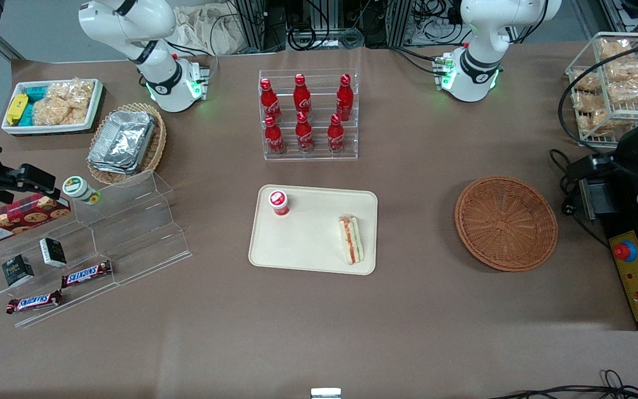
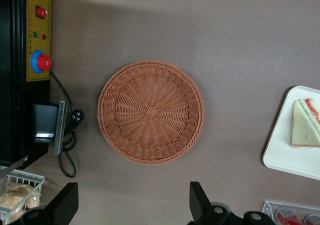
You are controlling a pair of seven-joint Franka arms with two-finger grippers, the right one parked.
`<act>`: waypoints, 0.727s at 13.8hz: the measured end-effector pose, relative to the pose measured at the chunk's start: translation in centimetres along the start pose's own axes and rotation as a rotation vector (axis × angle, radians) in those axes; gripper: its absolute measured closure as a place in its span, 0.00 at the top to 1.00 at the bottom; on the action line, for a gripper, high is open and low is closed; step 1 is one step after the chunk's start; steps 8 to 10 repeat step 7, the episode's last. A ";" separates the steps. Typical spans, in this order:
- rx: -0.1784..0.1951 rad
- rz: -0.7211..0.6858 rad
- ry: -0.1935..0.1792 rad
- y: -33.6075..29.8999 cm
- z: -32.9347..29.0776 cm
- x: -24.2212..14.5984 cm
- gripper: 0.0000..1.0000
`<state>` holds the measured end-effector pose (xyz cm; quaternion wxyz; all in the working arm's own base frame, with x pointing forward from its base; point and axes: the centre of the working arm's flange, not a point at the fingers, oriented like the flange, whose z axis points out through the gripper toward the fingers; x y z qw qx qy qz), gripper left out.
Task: Place sandwich from basket to tray
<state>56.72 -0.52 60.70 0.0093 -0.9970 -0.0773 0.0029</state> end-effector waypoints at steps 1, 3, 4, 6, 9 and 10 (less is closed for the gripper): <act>-0.001 0.003 0.007 -0.1 -0.3 -1.1 1.00; -0.003 0.009 0.018 0.0 -1.0 -3.0 1.00; -0.003 0.011 0.021 -0.1 -1.2 -3.5 1.00; -0.003 0.019 0.024 -0.1 -1.4 -3.8 1.00; -0.003 0.026 0.023 -0.1 -1.3 -3.8 1.00; -0.003 0.026 0.023 -0.1 -1.3 -3.8 1.00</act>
